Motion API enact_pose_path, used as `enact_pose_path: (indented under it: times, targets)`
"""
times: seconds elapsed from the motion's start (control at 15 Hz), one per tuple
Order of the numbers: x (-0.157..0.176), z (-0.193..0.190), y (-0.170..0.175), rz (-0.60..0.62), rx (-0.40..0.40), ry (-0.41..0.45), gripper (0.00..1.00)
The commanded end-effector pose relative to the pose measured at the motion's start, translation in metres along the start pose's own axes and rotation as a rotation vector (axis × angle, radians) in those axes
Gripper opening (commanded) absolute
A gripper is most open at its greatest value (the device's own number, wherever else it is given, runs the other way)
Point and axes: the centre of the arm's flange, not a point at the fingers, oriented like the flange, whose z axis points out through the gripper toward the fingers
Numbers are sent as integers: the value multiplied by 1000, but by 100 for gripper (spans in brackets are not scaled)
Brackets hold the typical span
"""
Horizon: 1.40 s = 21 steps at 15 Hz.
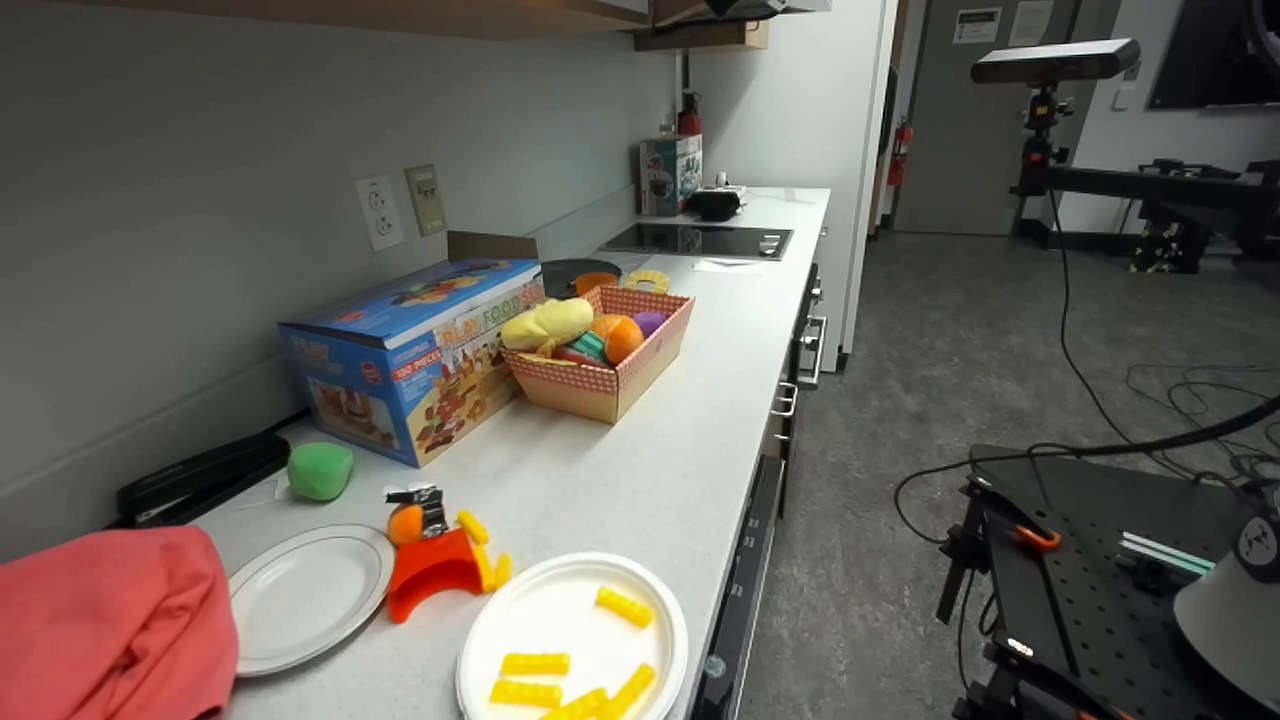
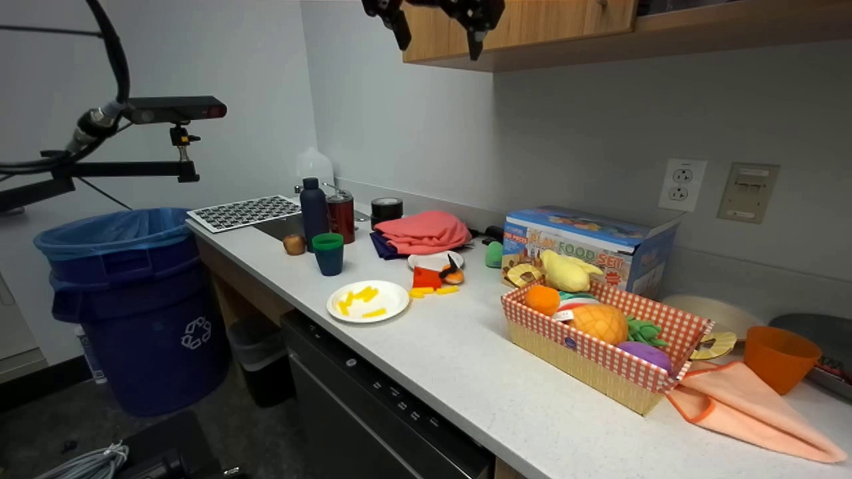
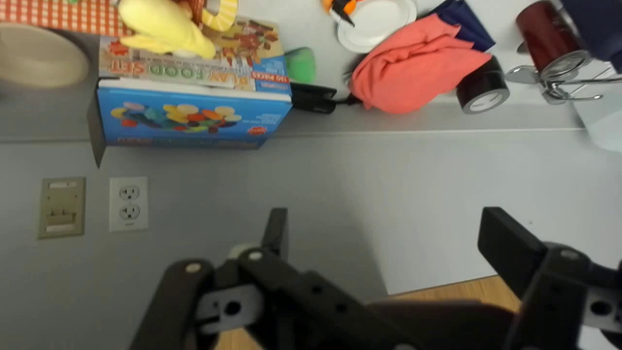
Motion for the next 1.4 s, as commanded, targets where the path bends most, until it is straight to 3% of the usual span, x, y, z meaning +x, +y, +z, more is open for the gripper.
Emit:
enact_pose_path:
  times: [0.0, 0.13, 0.2, 0.4, 0.73, 0.93, 1.2, 1.33]
  targets:
    - [-9, 17, 1, -66, -66, 106, 100]
    - [-17, 32, 14, -63, -144, -2, 100]
    - [-10, 20, 4, -54, -88, 42, 100]
    - [-19, 34, 13, -61, -119, -4, 100]
    - [-20, 35, 14, -63, -122, -7, 100]
    - [-5, 18, 0, -116, -174, 80, 100]
    - [11, -20, -22, -167, -306, 221, 100]
    - [20, -32, -22, -167, -328, 285, 100]
